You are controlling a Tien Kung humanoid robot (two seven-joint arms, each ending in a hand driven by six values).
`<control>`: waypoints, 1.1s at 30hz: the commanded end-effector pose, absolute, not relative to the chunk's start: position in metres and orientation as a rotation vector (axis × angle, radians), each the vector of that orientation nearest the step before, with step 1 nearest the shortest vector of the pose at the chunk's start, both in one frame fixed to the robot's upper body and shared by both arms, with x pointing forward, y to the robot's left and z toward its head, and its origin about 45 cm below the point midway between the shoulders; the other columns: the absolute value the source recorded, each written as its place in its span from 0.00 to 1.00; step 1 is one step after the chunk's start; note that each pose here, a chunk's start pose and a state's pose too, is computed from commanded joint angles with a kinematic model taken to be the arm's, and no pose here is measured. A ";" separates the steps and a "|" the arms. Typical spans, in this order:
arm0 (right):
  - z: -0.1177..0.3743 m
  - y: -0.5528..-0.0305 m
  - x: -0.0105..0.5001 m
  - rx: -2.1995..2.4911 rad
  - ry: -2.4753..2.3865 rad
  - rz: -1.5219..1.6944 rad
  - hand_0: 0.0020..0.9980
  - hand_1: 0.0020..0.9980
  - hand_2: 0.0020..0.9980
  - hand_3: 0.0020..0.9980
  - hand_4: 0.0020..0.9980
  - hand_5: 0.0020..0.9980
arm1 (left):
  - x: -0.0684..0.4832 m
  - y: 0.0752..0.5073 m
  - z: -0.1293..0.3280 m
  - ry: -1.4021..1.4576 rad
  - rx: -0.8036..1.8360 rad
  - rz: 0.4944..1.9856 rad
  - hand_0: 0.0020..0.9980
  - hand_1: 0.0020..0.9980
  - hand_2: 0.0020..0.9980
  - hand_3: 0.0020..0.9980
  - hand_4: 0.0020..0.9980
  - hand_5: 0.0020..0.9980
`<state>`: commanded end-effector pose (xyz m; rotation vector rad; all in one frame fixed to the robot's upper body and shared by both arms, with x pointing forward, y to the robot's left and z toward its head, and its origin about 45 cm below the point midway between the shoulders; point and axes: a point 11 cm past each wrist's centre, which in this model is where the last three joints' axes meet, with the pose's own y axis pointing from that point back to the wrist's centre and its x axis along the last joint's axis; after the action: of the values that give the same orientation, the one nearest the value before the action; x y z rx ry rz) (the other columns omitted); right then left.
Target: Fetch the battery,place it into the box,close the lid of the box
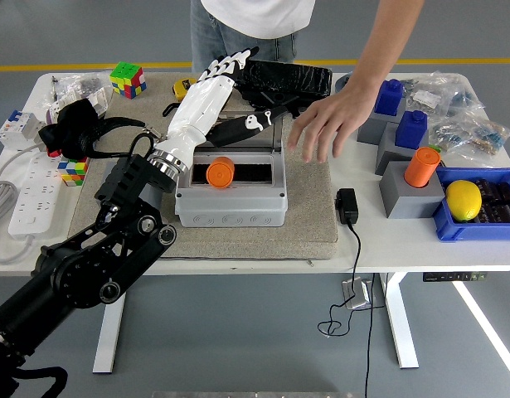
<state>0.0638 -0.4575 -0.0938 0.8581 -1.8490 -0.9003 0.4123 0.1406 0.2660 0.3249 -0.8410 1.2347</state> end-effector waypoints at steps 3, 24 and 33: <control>-0.094 -0.457 0.063 0.856 -1.850 -0.903 0.88 0.80 0.75 0.78 1.00 1.00 | 0.412 0.147 0.266 -0.797 0.307 1.255 1.00 1.00 1.00 1.00 1.00 1.00; -0.094 -0.458 0.063 0.855 -1.848 -0.901 0.88 0.80 0.75 0.78 1.00 1.00 | 0.411 0.155 0.265 -0.796 0.312 1.275 1.00 1.00 1.00 1.00 1.00 1.00; -0.093 -0.460 0.062 0.848 -1.847 -0.899 0.88 0.80 0.75 0.78 1.00 1.00 | 0.410 0.154 0.261 -0.822 0.356 1.258 1.00 1.00 1.00 1.00 1.00 1.00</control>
<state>0.0617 -0.4597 -0.0932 0.8480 -1.8469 -0.8992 0.4104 0.1540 0.2610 0.3556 -0.8225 1.2584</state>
